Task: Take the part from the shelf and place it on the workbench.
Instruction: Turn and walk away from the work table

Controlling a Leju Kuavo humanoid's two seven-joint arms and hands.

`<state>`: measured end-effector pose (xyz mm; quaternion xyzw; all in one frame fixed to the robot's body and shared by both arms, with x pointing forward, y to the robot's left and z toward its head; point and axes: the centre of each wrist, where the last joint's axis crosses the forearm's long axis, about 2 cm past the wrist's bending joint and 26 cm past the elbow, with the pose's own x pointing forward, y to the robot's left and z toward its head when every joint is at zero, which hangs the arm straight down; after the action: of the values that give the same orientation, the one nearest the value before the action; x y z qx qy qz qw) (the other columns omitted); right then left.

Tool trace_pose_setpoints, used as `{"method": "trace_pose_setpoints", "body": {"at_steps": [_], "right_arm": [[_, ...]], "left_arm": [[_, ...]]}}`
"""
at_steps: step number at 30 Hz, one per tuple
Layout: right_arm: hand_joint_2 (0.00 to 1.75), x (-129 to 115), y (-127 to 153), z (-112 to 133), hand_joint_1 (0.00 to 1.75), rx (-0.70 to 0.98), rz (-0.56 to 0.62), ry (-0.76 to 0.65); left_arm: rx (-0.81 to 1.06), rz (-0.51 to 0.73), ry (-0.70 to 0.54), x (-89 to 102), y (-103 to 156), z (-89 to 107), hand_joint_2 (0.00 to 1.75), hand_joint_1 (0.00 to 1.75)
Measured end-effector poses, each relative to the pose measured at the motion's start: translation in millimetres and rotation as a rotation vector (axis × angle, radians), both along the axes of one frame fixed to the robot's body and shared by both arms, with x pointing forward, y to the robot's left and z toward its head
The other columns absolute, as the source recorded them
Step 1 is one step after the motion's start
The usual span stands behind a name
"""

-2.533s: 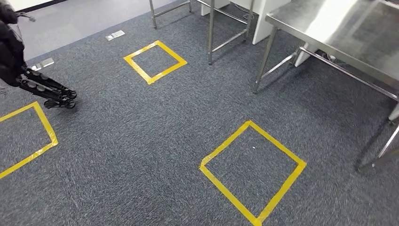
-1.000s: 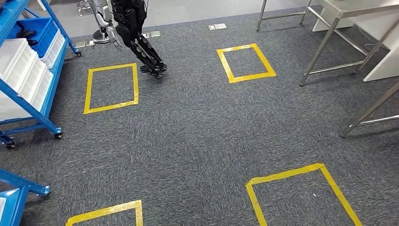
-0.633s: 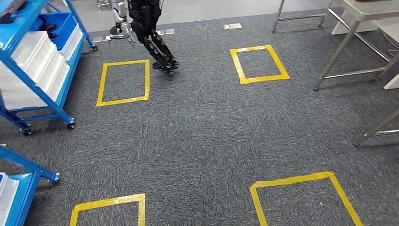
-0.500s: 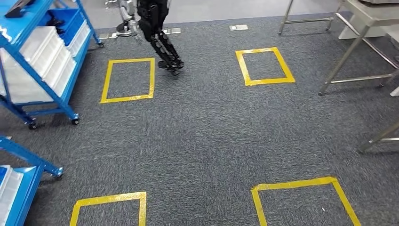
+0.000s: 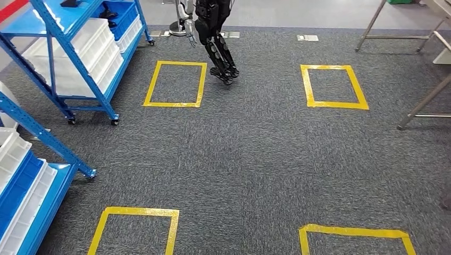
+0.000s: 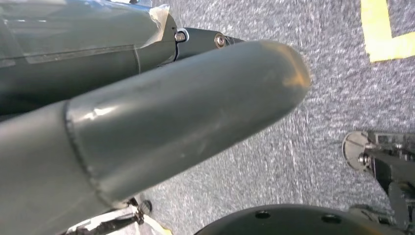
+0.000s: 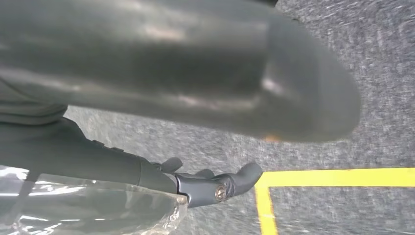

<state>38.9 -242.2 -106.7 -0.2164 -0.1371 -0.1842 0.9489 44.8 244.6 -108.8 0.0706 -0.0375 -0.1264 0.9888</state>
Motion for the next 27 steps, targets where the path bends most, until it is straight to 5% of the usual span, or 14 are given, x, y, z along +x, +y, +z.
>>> {"method": "trace_pose_setpoints", "body": {"at_steps": [27], "right_arm": [[0.0,1.2,-2.3,-0.3,0.0,0.006,0.052,-0.008]], "left_arm": [[0.003,-0.002,0.004,-1.6,-2.7,0.1,0.0,0.0]]}}
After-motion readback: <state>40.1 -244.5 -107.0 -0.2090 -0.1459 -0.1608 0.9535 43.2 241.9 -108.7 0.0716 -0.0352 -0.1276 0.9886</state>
